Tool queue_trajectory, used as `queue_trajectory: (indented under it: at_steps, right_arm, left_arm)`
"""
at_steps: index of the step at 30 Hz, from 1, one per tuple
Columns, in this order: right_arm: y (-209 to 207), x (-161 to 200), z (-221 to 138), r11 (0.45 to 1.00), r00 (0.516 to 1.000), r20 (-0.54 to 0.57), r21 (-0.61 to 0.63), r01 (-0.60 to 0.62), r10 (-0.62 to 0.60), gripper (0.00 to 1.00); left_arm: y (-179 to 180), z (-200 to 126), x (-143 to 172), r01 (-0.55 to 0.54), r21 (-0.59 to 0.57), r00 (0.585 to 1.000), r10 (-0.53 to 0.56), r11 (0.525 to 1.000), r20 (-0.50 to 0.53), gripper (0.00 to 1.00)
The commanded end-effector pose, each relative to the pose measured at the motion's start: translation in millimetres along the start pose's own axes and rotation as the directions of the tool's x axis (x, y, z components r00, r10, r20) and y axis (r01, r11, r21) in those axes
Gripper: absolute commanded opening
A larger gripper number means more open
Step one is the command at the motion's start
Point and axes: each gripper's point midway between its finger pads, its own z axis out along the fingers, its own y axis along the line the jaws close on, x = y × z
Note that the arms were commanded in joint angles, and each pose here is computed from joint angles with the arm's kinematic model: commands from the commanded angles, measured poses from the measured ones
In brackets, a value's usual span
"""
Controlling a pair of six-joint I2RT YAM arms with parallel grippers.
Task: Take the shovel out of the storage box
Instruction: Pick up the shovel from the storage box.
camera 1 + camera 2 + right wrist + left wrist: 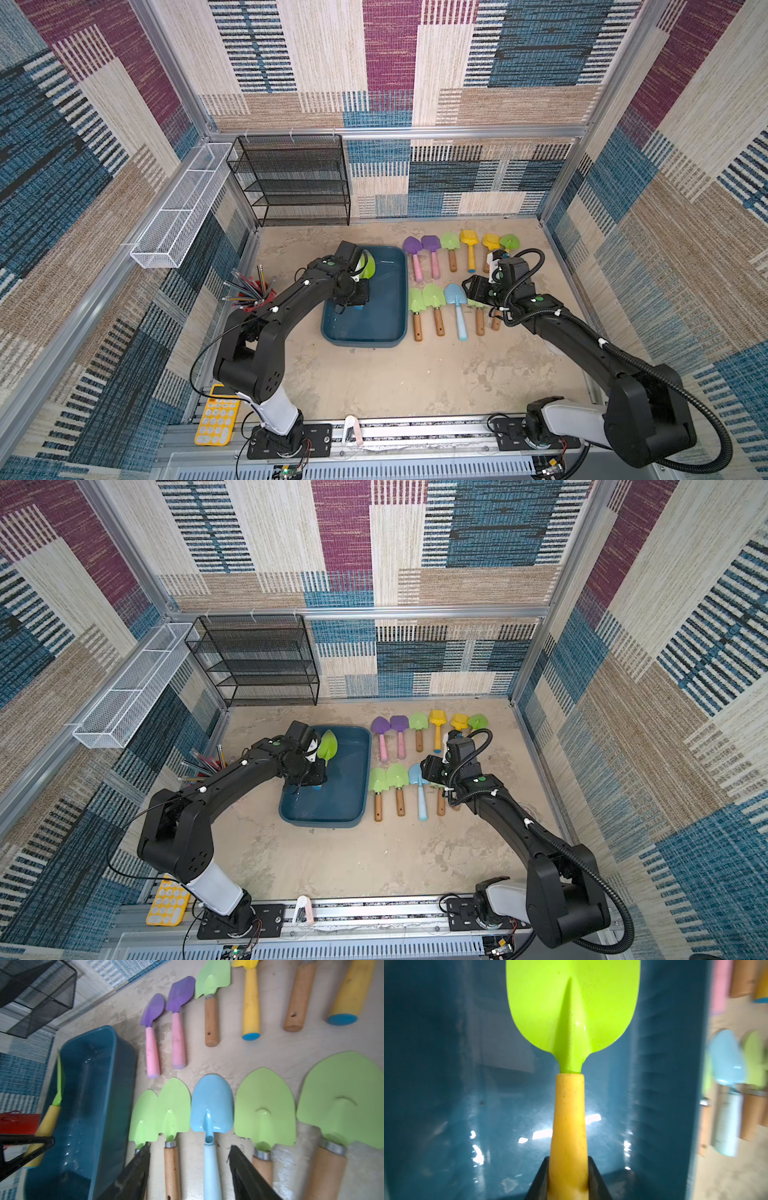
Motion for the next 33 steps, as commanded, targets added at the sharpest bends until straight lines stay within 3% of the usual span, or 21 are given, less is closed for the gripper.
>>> queue_trajectory:
  at_steps: [1, 6, 10, 16, 25, 33]
  right_arm:
    - [38, -10, 0, 0.985, 1.000, 0.007, -0.172, -0.004, 0.005, 0.63]
    - [78, -7, 1, 0.933, 0.999, -0.038, -0.359, -0.022, 0.009, 0.64]
    - [114, 3, 0, 0.850, 0.995, -0.095, -0.525, -0.037, -0.016, 0.64]
    - [140, 9, 0, 0.765, 0.988, -0.153, -0.638, -0.084, -0.019, 0.65]
    - [169, 16, 6, 0.674, 0.971, -0.236, -0.723, -0.151, -0.036, 0.66]
    - [183, 19, 17, 0.640, 0.962, -0.270, -0.748, -0.177, -0.049, 0.64]
  left_arm:
    - [-30, -9, -4, 0.049, 0.188, 0.999, -0.053, 0.981, 0.014, 0.00]
    - [-48, -18, -4, 0.088, 0.320, 0.995, -0.098, 0.943, 0.015, 0.00]
    - [-56, -24, -3, 0.108, 0.395, 0.991, -0.131, 0.912, 0.031, 0.00]
    - [-74, -32, -2, 0.127, 0.519, 0.987, -0.159, 0.846, 0.018, 0.00]
    - [-95, -42, -6, 0.151, 0.659, 0.980, -0.199, 0.736, -0.003, 0.00]
    - [-101, -44, -5, 0.163, 0.707, 0.978, -0.208, 0.688, -0.023, 0.00]
